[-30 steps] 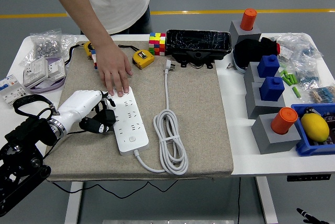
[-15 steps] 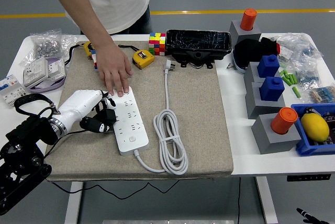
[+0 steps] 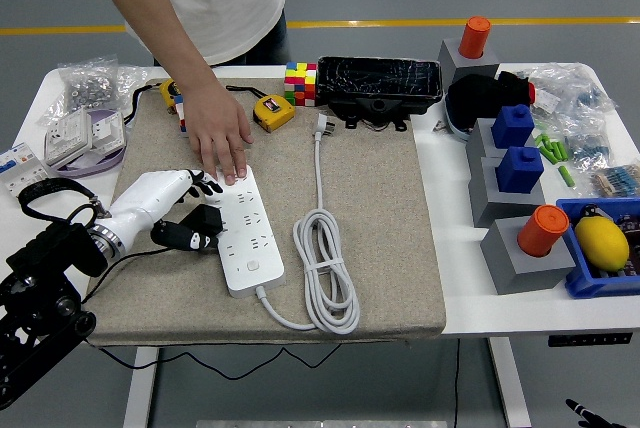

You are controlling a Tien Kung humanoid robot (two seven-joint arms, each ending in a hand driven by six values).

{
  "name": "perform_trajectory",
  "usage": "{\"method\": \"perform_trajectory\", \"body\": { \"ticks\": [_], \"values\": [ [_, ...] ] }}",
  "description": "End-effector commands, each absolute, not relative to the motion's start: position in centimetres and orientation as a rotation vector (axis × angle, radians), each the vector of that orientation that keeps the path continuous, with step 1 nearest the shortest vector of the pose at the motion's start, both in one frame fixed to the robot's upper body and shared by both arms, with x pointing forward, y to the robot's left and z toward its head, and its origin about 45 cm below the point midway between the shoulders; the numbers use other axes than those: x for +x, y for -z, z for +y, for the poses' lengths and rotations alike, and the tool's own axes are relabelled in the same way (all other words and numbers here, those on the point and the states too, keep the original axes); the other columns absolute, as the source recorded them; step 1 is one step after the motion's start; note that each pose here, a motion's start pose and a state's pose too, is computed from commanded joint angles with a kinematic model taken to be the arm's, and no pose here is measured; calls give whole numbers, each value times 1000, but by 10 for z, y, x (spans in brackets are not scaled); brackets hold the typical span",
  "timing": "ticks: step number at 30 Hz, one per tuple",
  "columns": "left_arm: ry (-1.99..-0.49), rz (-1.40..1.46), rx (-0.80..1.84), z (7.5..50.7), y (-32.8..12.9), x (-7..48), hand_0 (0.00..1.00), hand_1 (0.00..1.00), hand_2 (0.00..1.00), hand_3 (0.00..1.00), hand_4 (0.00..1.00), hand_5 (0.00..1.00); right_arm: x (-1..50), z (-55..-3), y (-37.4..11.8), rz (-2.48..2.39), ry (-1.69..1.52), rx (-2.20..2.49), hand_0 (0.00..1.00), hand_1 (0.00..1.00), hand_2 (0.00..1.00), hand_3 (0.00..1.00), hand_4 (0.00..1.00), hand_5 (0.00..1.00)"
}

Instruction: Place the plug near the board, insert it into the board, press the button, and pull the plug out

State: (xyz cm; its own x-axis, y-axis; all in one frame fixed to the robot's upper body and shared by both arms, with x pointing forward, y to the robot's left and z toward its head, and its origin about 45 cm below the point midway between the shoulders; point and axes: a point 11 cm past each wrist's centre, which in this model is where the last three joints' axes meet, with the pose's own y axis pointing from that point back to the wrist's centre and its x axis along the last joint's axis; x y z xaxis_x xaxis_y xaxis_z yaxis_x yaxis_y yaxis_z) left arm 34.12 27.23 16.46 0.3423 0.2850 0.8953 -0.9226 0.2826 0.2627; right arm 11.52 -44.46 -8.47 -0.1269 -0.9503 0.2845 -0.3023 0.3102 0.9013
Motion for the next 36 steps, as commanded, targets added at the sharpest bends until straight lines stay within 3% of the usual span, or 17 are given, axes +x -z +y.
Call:
{"method": "perform_trajectory", "body": {
  "ticks": [3,4,9,10,15,16,25,36],
  "values": [
    [-967,-846,901,272,-167,340,506,674,713,749,998,323,116,-445,85,-1634,861,1160,660,668,675,587,998,564],
    [-975,-846,883,271,-169,339,538,697,751,789,998,383,116,-445,85,-1634,861,1160,659,668,673,587,998,564],
    [-1060,-871,737,268,-187,328,538,697,751,789,998,383,115,-446,84,-1634,859,1157,659,668,673,587,998,564],
    [-1083,-883,703,268,-190,324,615,727,749,771,998,501,114,-446,84,-1632,859,1156,659,668,674,586,998,564],
    [-1174,-911,623,274,-193,301,615,727,749,771,998,501,112,-446,85,-1630,860,1154,659,668,674,586,998,564],
    [-1180,-908,625,276,-191,297,705,755,753,750,998,557,112,-446,85,-1631,860,1153,661,668,675,587,998,564],
    [-1159,-817,758,290,-151,262,756,796,783,753,958,586,113,-448,84,-1638,853,1154,660,668,674,588,998,564],
    [-1142,-788,762,284,-145,257,755,798,781,752,919,598,116,-447,83,-1643,846,1160,658,666,674,587,998,565]
  ]
}}
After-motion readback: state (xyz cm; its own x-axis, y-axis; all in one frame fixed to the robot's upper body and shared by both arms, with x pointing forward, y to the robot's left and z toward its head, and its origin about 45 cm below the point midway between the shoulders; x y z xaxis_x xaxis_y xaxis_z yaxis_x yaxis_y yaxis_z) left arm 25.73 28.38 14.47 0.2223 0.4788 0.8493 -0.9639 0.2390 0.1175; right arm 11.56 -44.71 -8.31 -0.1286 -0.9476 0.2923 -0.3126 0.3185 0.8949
